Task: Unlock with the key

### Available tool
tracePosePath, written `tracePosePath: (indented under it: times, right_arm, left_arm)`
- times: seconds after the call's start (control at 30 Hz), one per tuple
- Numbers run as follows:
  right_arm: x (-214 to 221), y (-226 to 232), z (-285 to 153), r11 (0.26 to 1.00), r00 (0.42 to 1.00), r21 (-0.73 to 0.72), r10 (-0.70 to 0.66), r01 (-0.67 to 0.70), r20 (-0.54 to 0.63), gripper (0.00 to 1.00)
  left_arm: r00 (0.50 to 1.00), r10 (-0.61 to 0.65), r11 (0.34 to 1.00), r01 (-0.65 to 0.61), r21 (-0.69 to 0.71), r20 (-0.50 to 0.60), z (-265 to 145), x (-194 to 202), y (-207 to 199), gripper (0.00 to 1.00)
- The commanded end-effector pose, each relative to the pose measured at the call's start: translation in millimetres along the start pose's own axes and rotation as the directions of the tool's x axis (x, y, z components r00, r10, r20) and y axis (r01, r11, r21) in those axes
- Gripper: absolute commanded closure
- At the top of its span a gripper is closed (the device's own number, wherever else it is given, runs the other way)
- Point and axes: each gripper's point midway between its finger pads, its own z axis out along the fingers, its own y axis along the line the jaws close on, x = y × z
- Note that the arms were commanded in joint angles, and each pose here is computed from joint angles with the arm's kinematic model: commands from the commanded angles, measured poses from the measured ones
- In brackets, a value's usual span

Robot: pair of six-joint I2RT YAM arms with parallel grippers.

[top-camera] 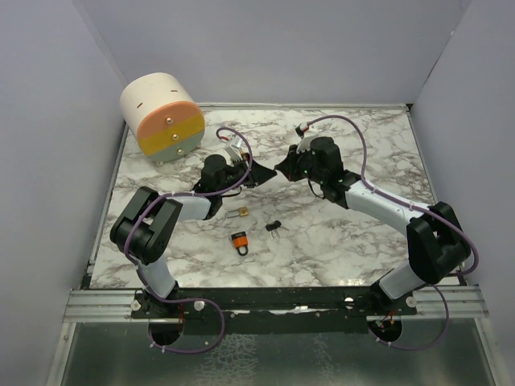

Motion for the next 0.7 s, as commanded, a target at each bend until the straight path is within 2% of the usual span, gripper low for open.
tracePosePath:
  times: [0.0,0.07,0.13,0.3,0.37,0.47,0.67]
  right_arm:
    - [-12.9,9.0,-8.1,1.000,0.999,-0.028,0.001,0.001,0.046,0.99]
    - [-13.8,8.4,-8.9,1.000,0.999,-0.021,0.003,-0.002,0.048,0.99]
    - [-16.0,6.5,-10.1,1.000,0.999,-0.005,0.016,-0.016,0.052,0.93]
    - [-44.3,-7.6,-30.0,0.997,0.988,0.014,0.070,-0.072,0.140,0.63]
    - [-58.8,-19.6,-41.9,0.995,0.979,-0.008,0.101,-0.101,0.179,0.56]
    - [-68.2,-36.6,-56.9,0.989,0.972,-0.062,0.141,-0.131,0.189,0.54]
    - [-60.6,-50.8,-74.0,0.960,0.956,-0.209,0.226,-0.186,0.189,0.55]
  left_arm:
    - [0.999,0.035,0.998,-0.037,0.049,0.034,4.5,-12.5,-14.3,1.00]
    - [0.999,0.034,0.998,-0.036,0.048,0.035,4.2,-12.4,-14.3,1.00]
    - [0.999,0.029,0.998,-0.030,0.046,0.032,3.7,-11.1,-13.4,1.00]
    - [1.000,0.006,0.998,-0.006,0.055,0.000,4.6,-4.2,-12.2,1.00]
    - [1.000,0.005,0.998,-0.005,0.061,-0.014,5.8,-2.3,-12.4,1.00]
    - [0.999,0.012,0.996,-0.009,0.091,-0.038,8.6,-1.5,-17.6,1.00]
    - [0.996,0.041,0.982,-0.026,0.188,-0.077,20.9,-7.6,-37.4,1.00]
